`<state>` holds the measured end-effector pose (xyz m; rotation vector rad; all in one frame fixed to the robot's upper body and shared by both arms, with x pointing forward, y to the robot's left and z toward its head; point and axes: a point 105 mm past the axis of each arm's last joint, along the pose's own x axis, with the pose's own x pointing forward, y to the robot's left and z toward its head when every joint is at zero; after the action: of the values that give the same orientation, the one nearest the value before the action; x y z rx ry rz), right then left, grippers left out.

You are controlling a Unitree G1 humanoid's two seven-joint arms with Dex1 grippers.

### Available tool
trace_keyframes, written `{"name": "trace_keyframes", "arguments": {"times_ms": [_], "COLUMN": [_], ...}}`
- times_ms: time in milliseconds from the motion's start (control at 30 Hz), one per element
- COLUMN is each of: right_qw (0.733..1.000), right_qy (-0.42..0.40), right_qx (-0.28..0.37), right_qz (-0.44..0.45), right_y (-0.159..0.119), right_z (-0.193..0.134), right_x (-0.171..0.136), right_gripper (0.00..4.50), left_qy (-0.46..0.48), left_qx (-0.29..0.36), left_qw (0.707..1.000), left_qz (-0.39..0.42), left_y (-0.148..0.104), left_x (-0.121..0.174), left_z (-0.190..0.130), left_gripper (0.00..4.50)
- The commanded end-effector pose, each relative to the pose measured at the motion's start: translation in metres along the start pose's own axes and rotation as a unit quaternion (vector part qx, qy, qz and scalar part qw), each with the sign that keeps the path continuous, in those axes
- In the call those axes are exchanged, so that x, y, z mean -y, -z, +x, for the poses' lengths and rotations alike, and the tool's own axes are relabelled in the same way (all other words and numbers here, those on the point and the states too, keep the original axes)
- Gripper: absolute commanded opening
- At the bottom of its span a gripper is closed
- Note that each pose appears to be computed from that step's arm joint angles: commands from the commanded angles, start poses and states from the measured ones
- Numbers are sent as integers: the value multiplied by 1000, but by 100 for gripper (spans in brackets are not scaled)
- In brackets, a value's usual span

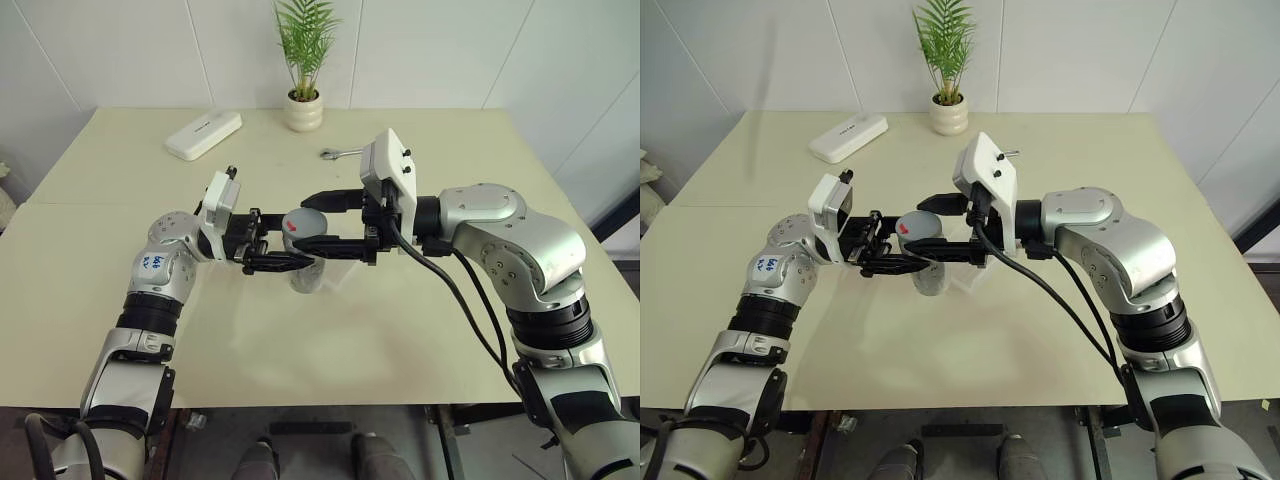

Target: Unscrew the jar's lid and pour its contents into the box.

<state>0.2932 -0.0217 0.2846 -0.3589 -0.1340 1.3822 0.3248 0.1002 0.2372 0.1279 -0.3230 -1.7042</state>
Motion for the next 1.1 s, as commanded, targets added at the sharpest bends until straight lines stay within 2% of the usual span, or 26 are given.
{"name": "trace_keyframes", "arguments": {"times_ms": [33,133,933,1100], "right_qw": [1000,1000,997,996], "right_qy": [-2,-4,34,60], "right_qx": [18,21,52,42], "right_qz": [-19,-23,-33,-48], "right_y": [-13,-15,-41,-40], "right_z": [-2,-2,-16,-23], "right_x": [-1,-1,18,27], "right_gripper": [309,251,251,251], "left_qy": [59,59,66,61], "left_qx": [-5,-5,-33,-29], "left_qw": [998,998,997,998], "left_qz": [30,31,14,9], "left_y": [-12,-12,4,4], "left_x": [10,10,17,17], "left_z": [0,0,-2,-4], "left_gripper": [260,260,260,260]}}
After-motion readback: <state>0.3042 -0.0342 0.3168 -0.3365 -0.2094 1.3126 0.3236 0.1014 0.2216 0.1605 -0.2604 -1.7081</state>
